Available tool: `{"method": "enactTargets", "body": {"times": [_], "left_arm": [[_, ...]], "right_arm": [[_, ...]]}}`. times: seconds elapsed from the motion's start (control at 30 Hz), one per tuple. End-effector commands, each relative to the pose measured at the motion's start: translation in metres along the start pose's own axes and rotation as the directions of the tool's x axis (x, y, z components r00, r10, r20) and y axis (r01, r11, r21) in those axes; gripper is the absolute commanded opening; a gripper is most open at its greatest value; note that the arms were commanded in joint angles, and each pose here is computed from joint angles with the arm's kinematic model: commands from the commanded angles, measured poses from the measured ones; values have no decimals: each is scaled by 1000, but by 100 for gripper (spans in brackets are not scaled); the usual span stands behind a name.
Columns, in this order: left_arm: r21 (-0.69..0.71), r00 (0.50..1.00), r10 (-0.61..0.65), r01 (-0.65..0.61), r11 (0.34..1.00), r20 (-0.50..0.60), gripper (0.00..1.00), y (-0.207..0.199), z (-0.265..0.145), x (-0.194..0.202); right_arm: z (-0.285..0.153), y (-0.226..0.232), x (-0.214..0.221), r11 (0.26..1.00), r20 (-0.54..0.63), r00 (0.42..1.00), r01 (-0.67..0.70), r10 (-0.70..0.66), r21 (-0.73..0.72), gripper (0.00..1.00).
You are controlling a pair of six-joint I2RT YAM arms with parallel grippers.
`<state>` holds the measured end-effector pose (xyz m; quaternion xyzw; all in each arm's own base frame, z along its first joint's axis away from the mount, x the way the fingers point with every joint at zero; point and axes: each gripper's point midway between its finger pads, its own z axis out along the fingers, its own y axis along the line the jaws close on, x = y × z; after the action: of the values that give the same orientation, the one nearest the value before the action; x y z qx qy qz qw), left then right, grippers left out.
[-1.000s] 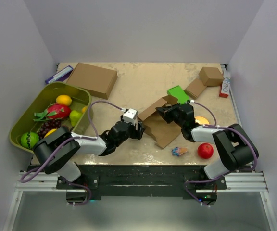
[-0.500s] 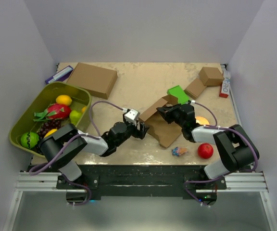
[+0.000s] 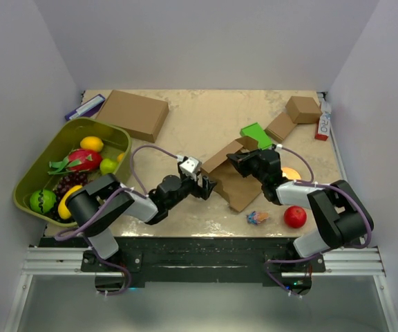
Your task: Fold the paper box
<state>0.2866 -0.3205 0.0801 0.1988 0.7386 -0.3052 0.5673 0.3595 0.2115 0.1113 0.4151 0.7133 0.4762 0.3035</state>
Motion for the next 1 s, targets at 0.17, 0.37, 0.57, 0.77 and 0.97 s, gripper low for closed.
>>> {"method": "enactTargets", "body": {"times": [0.17,0.37,0.57,0.77,0.97], "left_arm": [[26,995,39,-41,999,89,79,0,17,-20],[-10,990,46,-45,999,130,61,7,26,-25],[-28,987,50,-46,999,152,53,11,38,-31],[-137,987,30,-8,990,160,48,29,44,-34],[-234,985,19,22,972,171,48,47,43,-39]], "right_arm": [[-7,-12,8,998,-34,998,49,-47,48,0],[-8,-18,10,995,-42,997,68,-65,70,0],[-13,-34,12,990,-57,995,86,-80,109,0],[-16,-45,13,987,-61,995,88,-80,134,0],[-15,-49,14,986,-70,994,88,-79,145,0]]}}
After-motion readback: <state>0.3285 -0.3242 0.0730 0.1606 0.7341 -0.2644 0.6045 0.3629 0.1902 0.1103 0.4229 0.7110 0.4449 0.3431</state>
